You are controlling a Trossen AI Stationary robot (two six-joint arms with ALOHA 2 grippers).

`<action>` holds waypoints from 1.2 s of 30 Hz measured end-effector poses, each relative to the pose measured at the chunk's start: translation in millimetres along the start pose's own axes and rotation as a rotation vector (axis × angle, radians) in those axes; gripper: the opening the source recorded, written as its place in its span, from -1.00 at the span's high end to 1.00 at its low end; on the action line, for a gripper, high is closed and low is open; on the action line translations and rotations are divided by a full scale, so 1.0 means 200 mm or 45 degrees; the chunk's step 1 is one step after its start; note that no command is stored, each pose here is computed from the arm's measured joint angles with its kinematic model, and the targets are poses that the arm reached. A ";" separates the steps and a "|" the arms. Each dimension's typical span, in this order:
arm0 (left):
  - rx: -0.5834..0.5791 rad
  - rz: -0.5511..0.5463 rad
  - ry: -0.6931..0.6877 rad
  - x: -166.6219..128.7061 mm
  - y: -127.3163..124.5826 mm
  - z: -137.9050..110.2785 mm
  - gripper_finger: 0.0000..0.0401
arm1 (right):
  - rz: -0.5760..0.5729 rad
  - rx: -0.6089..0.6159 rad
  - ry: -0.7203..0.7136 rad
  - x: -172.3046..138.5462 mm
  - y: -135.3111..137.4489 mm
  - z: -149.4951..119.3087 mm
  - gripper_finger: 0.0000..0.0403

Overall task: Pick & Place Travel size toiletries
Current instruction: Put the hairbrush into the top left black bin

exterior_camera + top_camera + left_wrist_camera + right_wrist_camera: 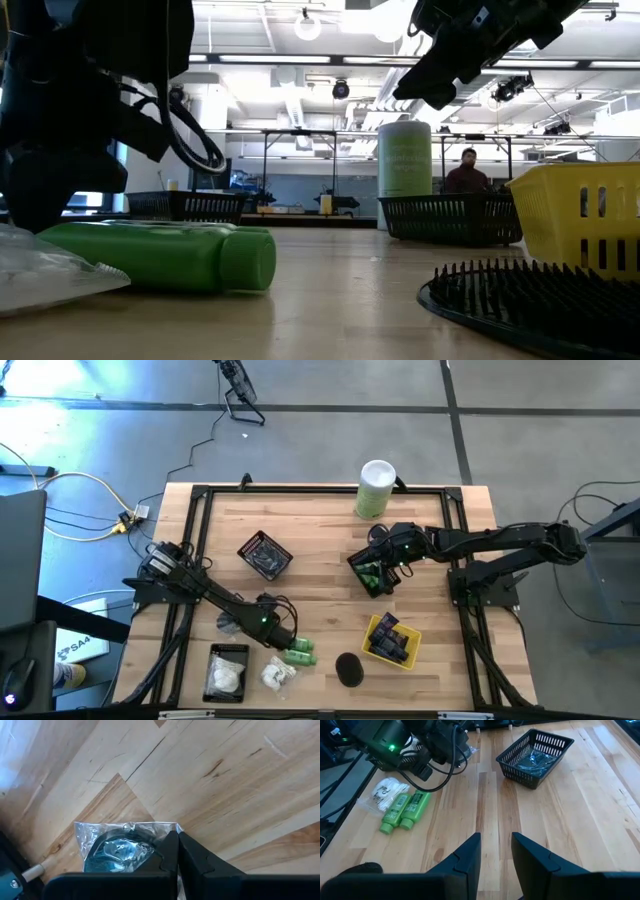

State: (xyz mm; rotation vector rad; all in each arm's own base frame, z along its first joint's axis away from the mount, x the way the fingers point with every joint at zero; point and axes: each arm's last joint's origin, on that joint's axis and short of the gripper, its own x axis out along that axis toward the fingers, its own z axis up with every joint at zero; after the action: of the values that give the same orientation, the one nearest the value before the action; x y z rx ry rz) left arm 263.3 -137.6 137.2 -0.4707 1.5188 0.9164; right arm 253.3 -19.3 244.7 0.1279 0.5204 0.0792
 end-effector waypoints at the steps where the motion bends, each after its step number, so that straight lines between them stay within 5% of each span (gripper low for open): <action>1: 0.000 0.008 -0.015 -0.01 0.00 0.00 0.99 | 0.000 0.000 0.000 0.00 0.00 0.00 0.50; 10: 0.045 0.099 -0.135 -0.13 0.03 0.03 1.00 | 0.000 0.000 0.000 0.00 0.00 0.00 0.50; 36: -0.013 -0.171 -0.516 -0.53 0.37 0.04 1.00 | 0.000 -0.003 0.002 0.00 0.00 0.00 0.50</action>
State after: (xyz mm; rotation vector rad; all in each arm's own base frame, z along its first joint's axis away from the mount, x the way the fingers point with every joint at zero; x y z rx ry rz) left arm 231.7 -108.9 259.0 -0.3629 1.1016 0.8547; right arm 253.2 -19.4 244.5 0.1252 0.5216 0.0798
